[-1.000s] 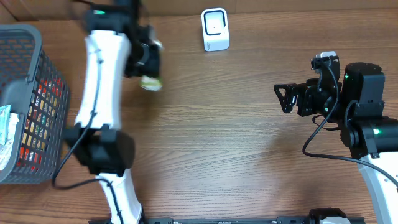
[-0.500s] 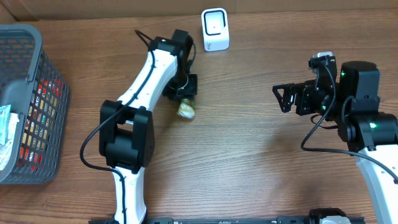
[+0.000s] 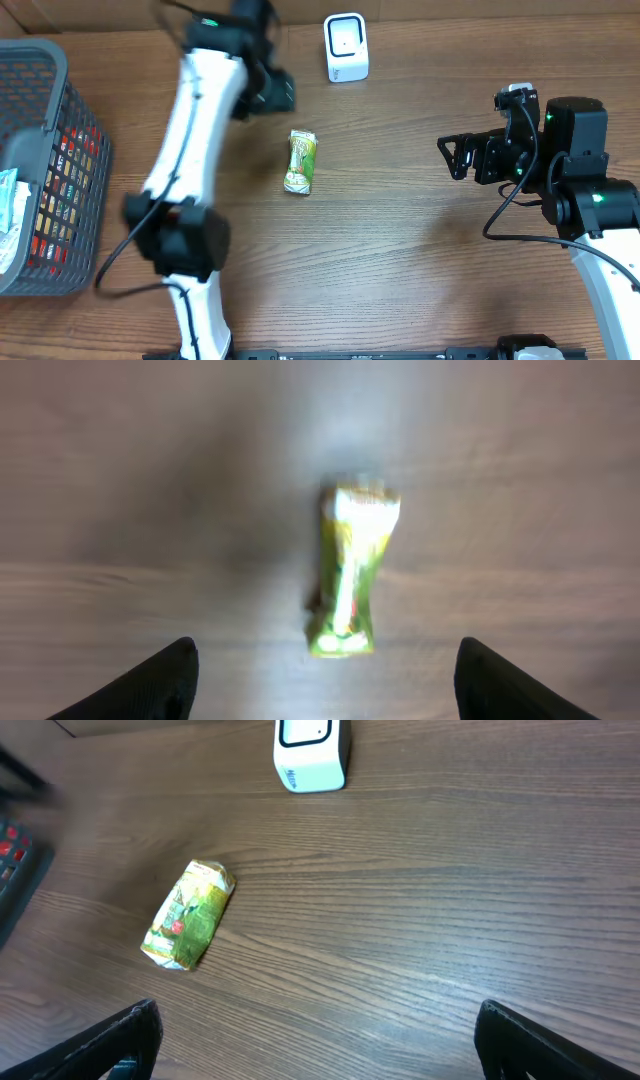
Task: Scan the item barcode
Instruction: 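Place the green juice pack on the table center, release, return left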
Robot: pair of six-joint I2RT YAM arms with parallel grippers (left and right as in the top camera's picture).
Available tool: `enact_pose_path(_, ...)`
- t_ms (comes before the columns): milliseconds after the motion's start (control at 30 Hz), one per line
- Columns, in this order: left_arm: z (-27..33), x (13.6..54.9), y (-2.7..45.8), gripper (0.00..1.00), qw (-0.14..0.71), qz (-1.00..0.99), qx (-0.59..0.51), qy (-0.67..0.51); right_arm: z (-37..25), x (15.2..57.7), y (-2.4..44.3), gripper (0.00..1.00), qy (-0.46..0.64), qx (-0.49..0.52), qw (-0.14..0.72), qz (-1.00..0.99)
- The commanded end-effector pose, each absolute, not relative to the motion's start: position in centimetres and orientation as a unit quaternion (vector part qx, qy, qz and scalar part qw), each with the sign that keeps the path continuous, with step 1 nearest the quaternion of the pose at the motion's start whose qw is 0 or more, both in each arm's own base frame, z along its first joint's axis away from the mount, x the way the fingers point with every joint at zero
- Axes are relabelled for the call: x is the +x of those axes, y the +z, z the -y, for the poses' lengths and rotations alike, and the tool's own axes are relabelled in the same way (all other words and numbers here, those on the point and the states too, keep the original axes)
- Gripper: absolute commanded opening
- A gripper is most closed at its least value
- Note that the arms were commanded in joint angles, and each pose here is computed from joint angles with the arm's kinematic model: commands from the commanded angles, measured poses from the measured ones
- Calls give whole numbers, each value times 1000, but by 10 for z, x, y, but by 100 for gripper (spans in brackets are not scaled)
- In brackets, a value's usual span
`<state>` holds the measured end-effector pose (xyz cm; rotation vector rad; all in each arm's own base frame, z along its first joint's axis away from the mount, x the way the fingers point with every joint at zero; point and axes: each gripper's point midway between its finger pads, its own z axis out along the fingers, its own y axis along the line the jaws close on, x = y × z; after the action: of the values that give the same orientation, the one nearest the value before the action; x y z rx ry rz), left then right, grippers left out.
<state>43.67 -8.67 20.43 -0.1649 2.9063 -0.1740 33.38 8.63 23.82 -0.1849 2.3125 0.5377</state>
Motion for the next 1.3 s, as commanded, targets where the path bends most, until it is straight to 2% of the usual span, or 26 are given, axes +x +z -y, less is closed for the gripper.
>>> enact_pose_path(0,16,421,322,78,261,-958,-114,-40,-86,336,248,100,208,-74,382,-897)
enact_pose_path(133,-63,384,361,82,299,-931,-208,-7,-86,336,248,100,208,-74,382,-897)
enact_pose_path(267,-137,341,372,83,300,-898,-322,8,-86,336,248,100,208,-74,382,-897)
enact_pose_path(467,-230,294,367,82,296,-841,-451,41,-86,337,249,100,207,-75,384,-897)
enact_pose_path(700,-287,276,343,86,257,-825,-493,102,-86,336,249,100,208,-75,384,-897)
enact_pose_path(1033,-322,302,269,91,174,-860,-469,105,-86,334,246,100,208,-73,376,-900)
enact_pose_path(1267,-323,344,204,89,146,-912,-382,21,-86,334,245,100,208,-73,375,-901)
